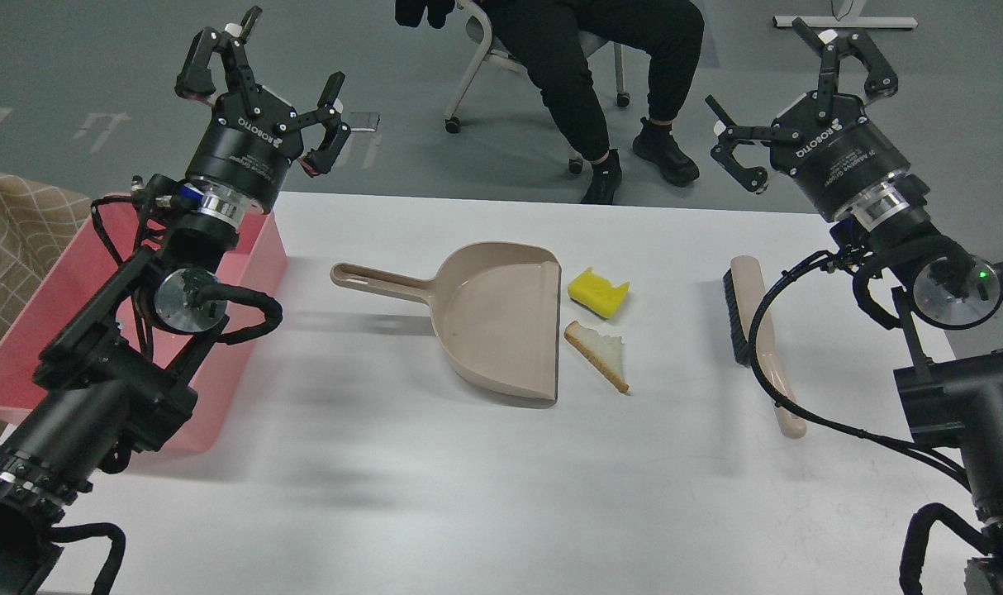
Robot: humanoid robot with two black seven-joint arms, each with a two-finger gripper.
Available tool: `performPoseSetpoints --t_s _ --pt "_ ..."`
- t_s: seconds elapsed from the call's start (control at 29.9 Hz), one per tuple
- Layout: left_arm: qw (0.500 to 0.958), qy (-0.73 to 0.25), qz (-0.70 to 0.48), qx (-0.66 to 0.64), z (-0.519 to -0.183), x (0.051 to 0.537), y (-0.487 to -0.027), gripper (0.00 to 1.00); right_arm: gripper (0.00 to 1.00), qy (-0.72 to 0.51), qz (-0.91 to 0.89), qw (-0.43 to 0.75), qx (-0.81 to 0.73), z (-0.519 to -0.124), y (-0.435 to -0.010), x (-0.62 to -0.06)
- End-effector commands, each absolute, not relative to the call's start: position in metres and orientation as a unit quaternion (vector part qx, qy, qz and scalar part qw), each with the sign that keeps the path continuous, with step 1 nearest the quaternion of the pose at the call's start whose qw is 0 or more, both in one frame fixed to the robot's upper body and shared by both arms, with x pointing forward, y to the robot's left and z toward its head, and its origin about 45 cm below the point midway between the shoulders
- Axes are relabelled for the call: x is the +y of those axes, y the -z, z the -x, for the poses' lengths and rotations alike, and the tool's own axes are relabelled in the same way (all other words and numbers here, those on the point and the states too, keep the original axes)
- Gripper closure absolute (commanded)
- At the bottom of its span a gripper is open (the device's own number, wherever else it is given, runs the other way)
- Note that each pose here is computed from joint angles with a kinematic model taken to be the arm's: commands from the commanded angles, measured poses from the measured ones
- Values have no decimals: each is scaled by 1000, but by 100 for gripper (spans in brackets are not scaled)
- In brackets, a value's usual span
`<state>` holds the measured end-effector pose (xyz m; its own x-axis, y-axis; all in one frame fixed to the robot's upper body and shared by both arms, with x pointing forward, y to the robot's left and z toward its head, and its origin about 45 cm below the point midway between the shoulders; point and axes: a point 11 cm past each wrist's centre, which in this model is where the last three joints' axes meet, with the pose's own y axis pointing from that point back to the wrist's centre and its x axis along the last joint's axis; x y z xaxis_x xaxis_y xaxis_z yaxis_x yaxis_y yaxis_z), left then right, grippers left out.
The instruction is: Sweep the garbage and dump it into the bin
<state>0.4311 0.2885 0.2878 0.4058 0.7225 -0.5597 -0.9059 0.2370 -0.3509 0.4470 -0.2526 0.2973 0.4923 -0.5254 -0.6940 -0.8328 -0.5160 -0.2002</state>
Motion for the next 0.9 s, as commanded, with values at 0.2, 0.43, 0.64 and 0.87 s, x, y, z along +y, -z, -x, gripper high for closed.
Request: performPoseSetpoints --t_s 0.2,0.43,0.64,0.87 --pt "775 -525 324 141 -432 288 -289 2 0 -288 821 267 414 -447 -297 -253" --pt "774 -524 325 141 -431 288 -289 2 0 -289 822 266 413 -447 -297 -252" --pt "774 -525 324 143 -431 287 -287 2 0 -289 822 267 412 -447 -297 -252" --pt "778 -522 317 143 -430 283 -285 2 0 -289 822 267 412 -447 -297 -252"
